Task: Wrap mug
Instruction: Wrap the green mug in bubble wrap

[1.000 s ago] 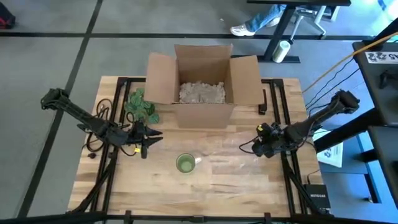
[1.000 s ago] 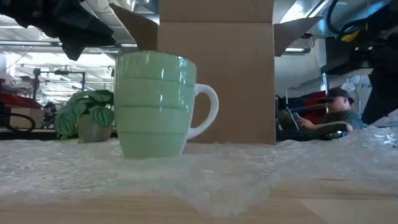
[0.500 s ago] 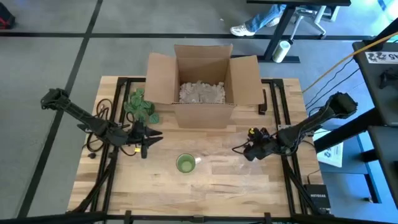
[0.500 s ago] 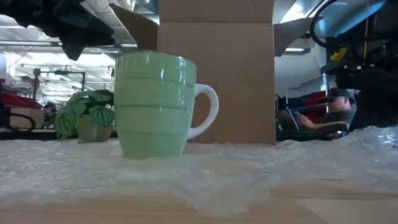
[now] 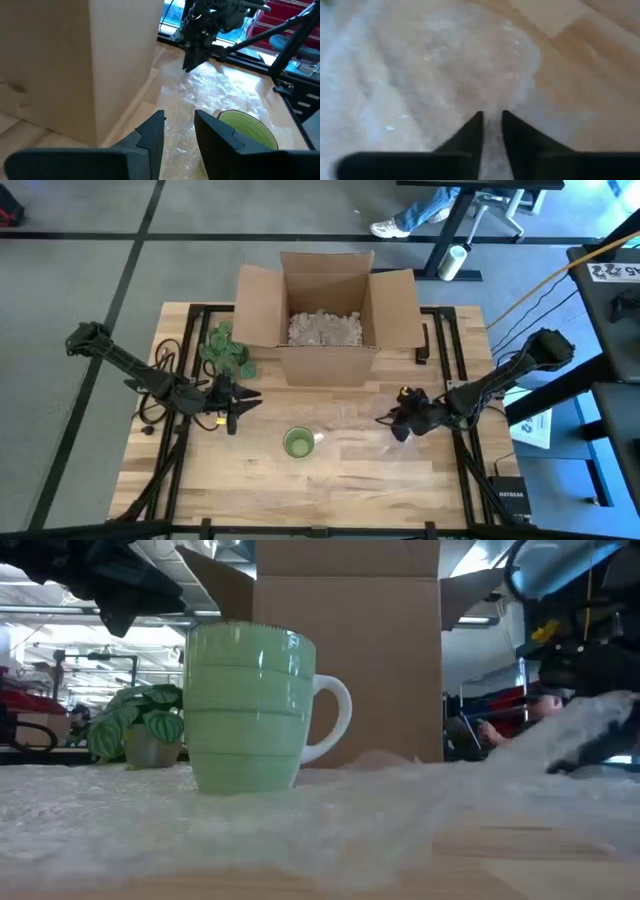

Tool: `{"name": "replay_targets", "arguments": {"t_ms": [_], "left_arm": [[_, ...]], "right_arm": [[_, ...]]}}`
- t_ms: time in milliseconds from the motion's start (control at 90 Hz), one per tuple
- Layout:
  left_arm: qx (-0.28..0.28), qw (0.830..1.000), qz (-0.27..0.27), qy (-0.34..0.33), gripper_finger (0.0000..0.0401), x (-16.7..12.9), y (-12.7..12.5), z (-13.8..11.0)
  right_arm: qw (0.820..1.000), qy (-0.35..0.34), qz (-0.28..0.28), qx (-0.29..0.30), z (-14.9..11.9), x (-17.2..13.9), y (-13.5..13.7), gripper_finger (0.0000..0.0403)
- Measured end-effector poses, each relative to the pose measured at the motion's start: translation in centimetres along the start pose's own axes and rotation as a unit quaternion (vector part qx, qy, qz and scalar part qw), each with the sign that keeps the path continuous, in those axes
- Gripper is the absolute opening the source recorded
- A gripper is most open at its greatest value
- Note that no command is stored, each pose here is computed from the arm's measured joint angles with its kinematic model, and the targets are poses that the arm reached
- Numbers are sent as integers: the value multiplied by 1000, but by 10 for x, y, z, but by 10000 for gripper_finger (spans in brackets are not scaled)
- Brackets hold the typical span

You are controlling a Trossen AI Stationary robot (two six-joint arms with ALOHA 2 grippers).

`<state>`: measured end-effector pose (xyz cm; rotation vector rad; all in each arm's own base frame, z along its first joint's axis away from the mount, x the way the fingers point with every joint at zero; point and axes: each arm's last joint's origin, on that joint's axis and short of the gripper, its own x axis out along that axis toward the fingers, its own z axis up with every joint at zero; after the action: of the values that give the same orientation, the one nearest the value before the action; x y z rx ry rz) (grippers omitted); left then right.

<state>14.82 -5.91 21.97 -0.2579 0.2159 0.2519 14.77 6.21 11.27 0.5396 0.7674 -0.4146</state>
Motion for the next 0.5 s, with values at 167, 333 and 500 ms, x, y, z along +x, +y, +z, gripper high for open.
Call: {"name": "replay_targets", "arguments": {"t_ms": [167, 333, 500], "left_arm": [[-3, 1000, -1, -1, 90, 0, 0, 0], [-4, 1000, -1, -2, 90, 0, 0, 1], [-1, 1000, -2, -2, 90, 0, 0, 1]], "right_arm": [[997, -67, 38, -7, 16, -4, 19, 12], [987, -129, 85, -44, 42, -13, 43, 4], [974, -174, 129, -69, 75, -20, 58, 1]]}}
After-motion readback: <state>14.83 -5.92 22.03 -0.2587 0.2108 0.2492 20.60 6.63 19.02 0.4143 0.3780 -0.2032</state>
